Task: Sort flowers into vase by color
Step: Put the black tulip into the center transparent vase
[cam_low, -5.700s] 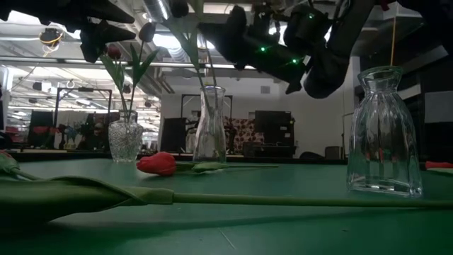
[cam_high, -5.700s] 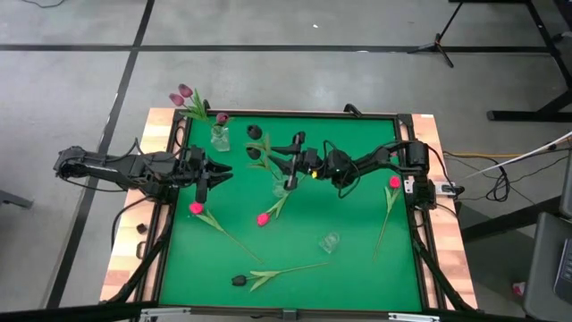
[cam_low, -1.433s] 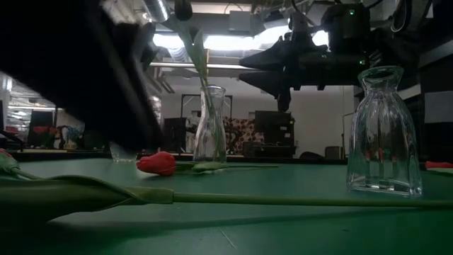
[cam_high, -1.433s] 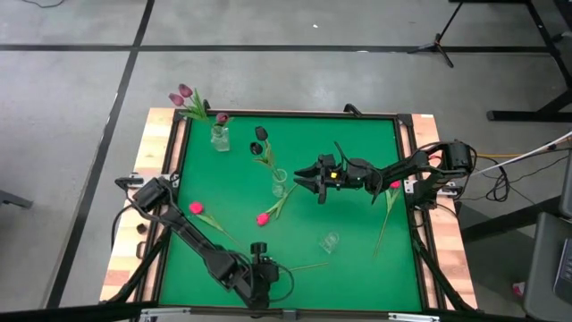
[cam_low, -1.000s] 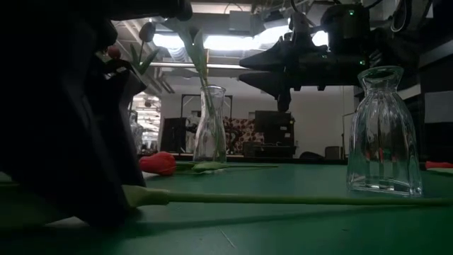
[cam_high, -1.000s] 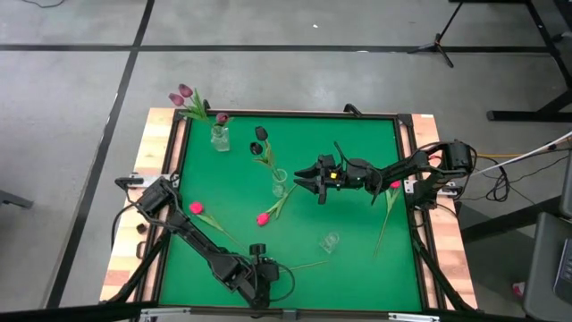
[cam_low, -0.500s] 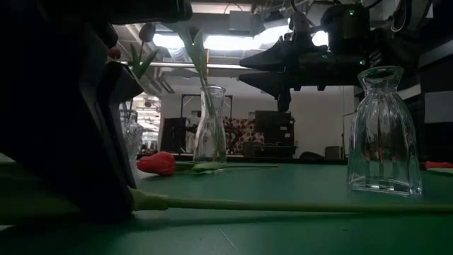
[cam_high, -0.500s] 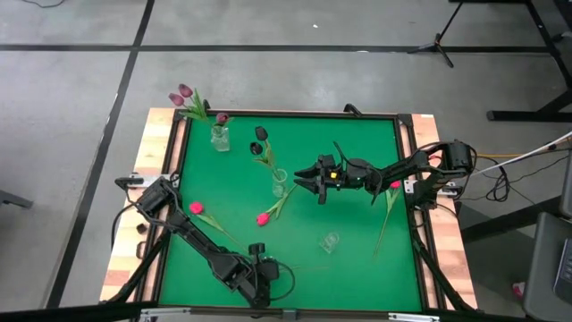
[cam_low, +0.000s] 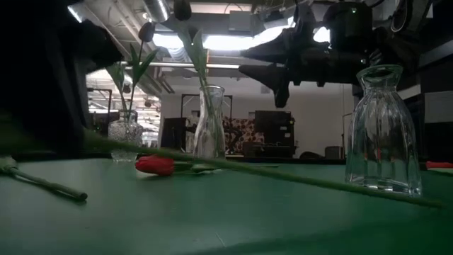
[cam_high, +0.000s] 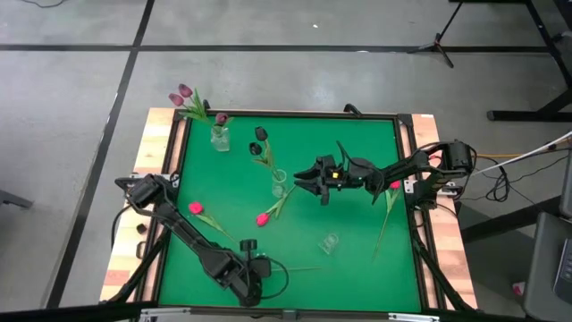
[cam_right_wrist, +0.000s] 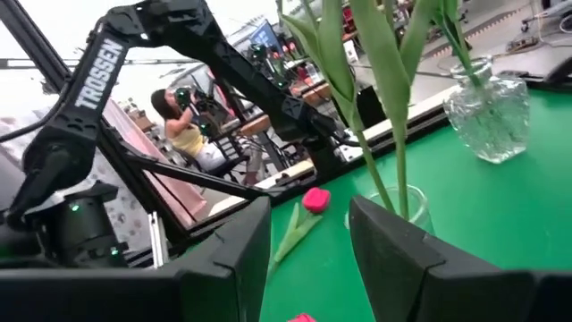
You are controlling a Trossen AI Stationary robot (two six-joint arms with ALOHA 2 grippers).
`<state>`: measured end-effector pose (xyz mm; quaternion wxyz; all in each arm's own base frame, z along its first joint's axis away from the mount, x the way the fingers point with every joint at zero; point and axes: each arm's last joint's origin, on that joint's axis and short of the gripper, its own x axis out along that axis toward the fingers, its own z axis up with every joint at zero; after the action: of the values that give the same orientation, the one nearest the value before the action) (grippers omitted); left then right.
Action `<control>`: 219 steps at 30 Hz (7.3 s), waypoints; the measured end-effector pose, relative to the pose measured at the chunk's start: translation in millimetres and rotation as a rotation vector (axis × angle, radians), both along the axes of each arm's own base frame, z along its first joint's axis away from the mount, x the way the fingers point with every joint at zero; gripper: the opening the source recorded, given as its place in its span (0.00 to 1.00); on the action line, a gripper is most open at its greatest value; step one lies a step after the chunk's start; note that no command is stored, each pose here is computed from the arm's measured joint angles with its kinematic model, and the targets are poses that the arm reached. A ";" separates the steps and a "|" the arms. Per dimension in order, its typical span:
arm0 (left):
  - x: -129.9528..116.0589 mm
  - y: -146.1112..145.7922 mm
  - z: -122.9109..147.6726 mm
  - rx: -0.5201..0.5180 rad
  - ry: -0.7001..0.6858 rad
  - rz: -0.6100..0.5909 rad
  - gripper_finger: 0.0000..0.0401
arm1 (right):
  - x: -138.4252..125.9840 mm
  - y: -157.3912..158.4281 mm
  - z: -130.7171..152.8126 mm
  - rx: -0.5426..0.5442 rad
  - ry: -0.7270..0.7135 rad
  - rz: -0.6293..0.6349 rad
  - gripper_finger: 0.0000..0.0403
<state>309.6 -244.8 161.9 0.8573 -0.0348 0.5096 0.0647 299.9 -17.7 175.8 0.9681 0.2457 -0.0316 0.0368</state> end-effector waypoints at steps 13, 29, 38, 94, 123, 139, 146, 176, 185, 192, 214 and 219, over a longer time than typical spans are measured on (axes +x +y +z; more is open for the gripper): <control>-7.8 9.4 48.1 0.198 0.137 -0.071 0.03 | -4.8 7.1 16.4 -0.011 -0.086 0.231 0.38; 0.2 9.5 81.4 0.928 0.164 -0.767 0.02 | -2.0 50.6 59.2 0.049 0.257 0.433 0.38; 12.8 27.4 88.6 1.344 0.284 -0.830 0.02 | 7.1 85.2 87.4 0.012 0.466 0.480 0.38; 23.6 29.7 92.0 1.587 0.499 -1.165 0.02 | 52.2 109.8 54.8 -0.279 0.659 0.329 0.38; 23.0 27.9 91.4 1.570 0.490 -1.198 0.02 | 50.6 113.3 73.0 -0.258 0.773 0.456 0.38; 22.9 27.7 91.4 1.572 0.490 -1.197 0.02 | 60.4 123.4 52.3 -0.255 0.794 0.481 0.38; 22.9 27.7 91.4 1.571 0.490 -1.197 0.02 | 61.3 122.7 52.5 -0.273 0.785 0.462 0.38; 20.3 14.9 92.5 1.559 0.401 -1.189 0.16 | 61.6 122.5 52.6 -0.355 0.762 0.469 0.01; 18.1 4.6 95.9 1.572 0.300 -1.049 0.27 | 62.0 122.0 53.5 -0.355 0.756 0.457 0.02; 16.6 -1.7 97.4 1.519 0.198 -0.942 0.32 | 62.7 121.9 54.1 -0.361 0.748 0.446 0.03; -29.5 -48.9 101.2 1.072 -0.409 -0.258 0.32 | 52.2 36.3 157.0 -0.584 0.177 0.069 0.01; -41.1 -54.6 100.5 1.042 -0.461 -0.214 0.32 | 42.6 14.4 154.1 -0.555 0.092 0.026 0.03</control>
<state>268.5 -299.4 262.4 0.8519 0.4303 0.2115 0.2105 342.5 -3.3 329.8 0.9983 -0.0269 0.0266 0.0452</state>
